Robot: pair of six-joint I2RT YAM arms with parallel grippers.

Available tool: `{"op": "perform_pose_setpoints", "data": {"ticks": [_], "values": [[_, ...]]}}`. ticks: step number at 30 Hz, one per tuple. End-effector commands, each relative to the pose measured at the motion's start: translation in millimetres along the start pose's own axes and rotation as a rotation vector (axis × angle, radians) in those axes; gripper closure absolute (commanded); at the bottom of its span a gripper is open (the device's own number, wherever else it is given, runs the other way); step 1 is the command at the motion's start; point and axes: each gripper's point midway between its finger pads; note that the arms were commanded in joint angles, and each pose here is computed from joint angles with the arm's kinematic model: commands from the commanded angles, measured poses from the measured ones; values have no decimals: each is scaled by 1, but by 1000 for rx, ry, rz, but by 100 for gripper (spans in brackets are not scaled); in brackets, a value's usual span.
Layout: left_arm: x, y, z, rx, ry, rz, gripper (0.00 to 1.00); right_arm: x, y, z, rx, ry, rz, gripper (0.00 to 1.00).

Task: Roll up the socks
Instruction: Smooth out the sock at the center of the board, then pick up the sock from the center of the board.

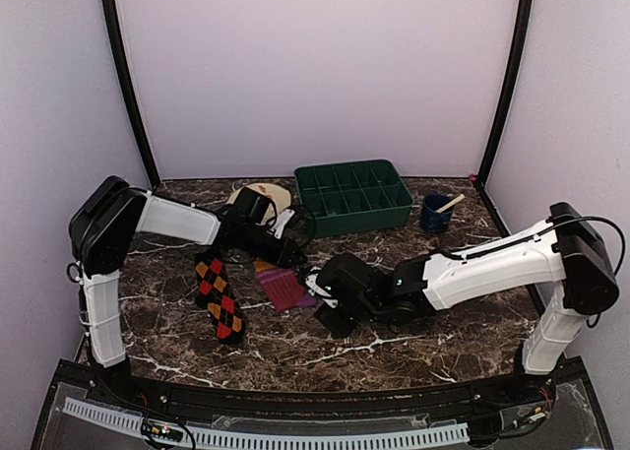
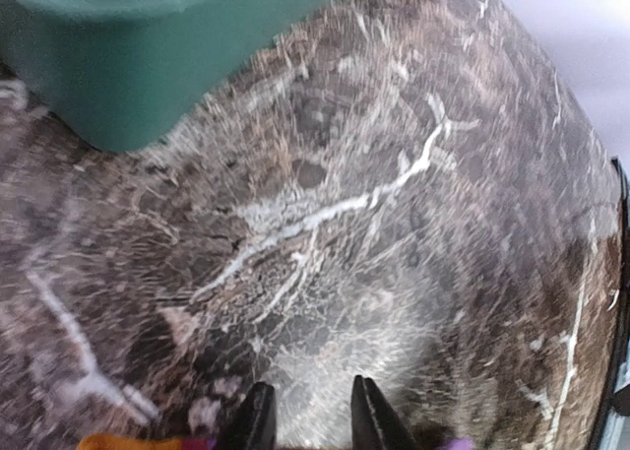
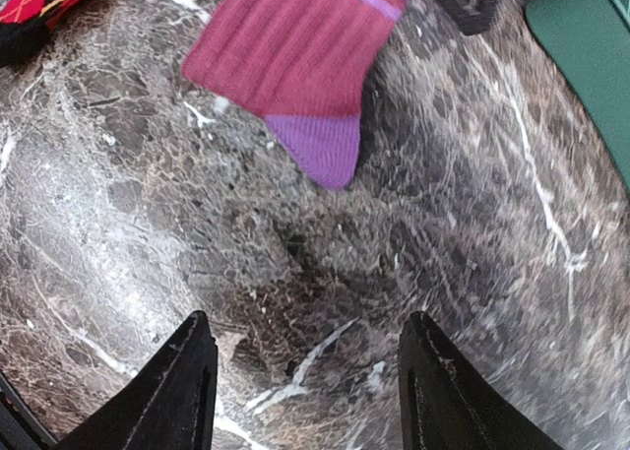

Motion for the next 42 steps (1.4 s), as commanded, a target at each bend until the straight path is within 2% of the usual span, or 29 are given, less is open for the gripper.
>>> {"op": "perform_pose_setpoints", "data": {"ticks": [1, 7, 13, 30, 35, 37, 42], "values": [[-8, 46, -52, -136, 87, -38, 69, 14, 23, 3, -53, 18, -157, 42], [7, 43, -90, -203, 207, -213, 65, 22, 22, 25, -49, 9, -323, 41], [21, 15, -107, -234, 207, -400, 65, 24, 16, 44, -45, -7, -435, 41], [28, -11, -115, -260, 242, -452, 66, 6, 19, 69, -60, -85, -524, 39], [30, -15, -113, -254, 239, -457, 66, 1, 11, 77, -31, -69, -533, 34], [31, -16, -113, -254, 237, -461, 66, 3, 22, 78, -45, -55, -524, 34], [35, -17, -113, -255, 236, -470, 67, 1, 20, 86, -8, 4, -523, 37]]}}
Point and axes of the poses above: each gripper's point midway between its finger pads, its own z axis out along the fingers, its own x axis along the line the jaws close on, y = z × x, and after that the axes turned 7 degrees about z, right-handed
